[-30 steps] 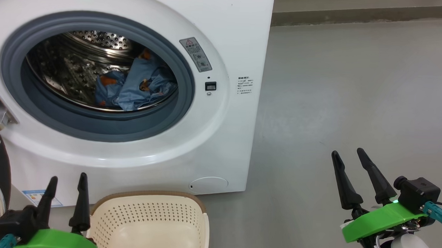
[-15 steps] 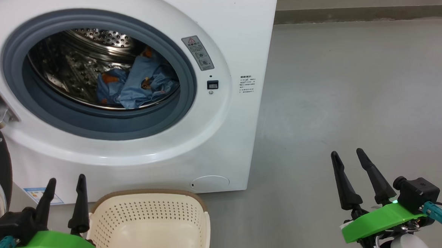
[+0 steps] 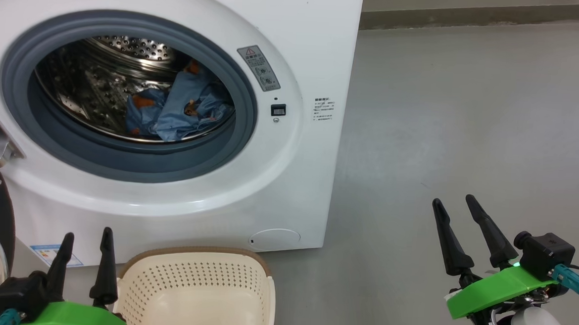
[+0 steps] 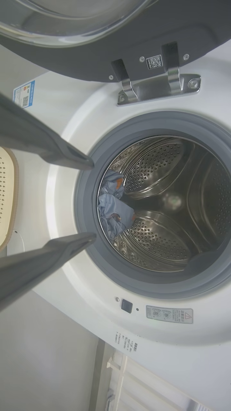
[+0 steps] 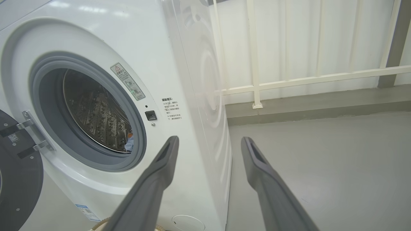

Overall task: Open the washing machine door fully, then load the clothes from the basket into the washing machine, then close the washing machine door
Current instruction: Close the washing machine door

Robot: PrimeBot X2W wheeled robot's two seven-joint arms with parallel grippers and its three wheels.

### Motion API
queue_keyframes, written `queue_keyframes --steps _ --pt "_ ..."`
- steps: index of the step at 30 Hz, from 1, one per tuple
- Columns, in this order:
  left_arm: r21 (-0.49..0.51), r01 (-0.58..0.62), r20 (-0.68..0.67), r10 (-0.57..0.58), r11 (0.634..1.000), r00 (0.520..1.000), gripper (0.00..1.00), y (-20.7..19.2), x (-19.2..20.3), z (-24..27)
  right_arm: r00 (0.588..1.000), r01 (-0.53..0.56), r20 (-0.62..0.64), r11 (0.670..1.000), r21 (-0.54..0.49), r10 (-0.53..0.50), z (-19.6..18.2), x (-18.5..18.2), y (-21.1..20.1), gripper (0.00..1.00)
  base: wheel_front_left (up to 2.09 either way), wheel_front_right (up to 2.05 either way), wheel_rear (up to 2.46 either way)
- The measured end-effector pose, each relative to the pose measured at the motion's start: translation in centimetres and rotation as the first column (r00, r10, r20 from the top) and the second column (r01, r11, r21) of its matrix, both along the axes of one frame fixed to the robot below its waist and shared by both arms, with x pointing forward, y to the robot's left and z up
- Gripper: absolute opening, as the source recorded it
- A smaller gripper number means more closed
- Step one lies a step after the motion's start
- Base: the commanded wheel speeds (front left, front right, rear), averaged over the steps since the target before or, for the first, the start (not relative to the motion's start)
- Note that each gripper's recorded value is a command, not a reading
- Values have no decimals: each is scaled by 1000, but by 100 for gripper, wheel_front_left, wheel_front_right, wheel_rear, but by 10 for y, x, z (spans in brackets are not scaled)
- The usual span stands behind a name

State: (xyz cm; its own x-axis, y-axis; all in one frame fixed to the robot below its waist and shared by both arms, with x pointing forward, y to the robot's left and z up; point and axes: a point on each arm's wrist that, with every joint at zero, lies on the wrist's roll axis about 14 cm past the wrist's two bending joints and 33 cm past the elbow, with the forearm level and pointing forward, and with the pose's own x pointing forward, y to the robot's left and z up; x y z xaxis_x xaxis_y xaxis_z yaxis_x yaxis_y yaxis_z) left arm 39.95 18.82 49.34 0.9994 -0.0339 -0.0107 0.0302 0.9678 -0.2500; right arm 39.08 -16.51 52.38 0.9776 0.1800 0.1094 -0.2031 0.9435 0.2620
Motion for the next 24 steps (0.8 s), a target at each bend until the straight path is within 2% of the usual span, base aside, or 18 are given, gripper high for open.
queue_keyframes --steps 18,24 --pt "-7 4 4 -4 1000 1000 100 -1 1 1 1000 -2 -6 1000 0 2 -2 0 1 100 0 0 0" --pt "-14 1 9 -1 1000 1000 100 -1 2 1 1000 -1 -9 1000 1 1 -3 0 1 100 -46 46 0"
